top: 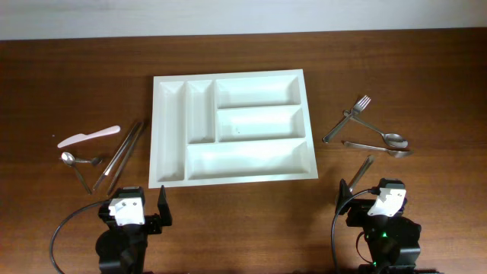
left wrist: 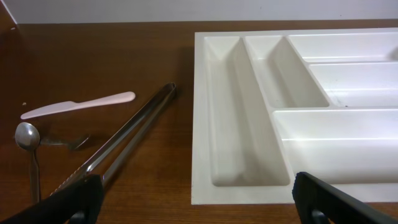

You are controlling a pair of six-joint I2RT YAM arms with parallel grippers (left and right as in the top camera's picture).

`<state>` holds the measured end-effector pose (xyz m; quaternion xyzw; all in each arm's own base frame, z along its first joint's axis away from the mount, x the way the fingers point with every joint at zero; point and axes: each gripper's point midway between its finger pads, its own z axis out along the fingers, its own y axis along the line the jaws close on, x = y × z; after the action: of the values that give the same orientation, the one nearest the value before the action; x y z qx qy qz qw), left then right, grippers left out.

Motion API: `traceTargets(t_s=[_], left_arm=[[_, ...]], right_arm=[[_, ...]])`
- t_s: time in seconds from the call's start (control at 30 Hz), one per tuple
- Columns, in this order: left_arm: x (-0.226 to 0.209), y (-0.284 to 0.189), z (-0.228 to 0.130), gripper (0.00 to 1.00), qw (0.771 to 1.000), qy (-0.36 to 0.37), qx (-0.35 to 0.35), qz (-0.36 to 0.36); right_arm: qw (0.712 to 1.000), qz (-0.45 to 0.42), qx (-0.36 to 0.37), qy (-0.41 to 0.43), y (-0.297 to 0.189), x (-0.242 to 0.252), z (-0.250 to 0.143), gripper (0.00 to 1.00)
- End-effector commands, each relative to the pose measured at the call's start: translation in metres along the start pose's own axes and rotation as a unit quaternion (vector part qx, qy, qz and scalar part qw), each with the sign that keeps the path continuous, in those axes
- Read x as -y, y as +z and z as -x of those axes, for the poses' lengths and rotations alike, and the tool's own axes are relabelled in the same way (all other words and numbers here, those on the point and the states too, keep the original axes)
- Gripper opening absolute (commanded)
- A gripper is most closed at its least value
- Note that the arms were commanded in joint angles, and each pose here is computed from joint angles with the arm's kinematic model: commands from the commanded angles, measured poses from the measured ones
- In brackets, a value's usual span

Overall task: Pack container
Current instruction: 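Move the right gripper toward the silver fork on the right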

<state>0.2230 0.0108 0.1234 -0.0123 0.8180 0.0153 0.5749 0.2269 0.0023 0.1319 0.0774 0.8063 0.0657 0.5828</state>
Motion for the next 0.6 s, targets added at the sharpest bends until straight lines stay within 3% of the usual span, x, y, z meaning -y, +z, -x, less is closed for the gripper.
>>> traceTargets(t_s=[0.0, 0.57], left_arm=[[0.0018, -0.0004, -0.0001, 0.99, 1.000, 0.010, 0.002, -0.005], [0.0018, -0.0004, -0.0001, 0.99, 1.000, 0.010, 0.002, -0.005]], right_arm=[[1.000, 0.002, -0.007, -0.001, 0.0015, 0.0000, -0.0047, 0.99], [1.000, 0.004, -0.006, 0.002, 0.0015, -0.0004, -0.0041, 0.99]])
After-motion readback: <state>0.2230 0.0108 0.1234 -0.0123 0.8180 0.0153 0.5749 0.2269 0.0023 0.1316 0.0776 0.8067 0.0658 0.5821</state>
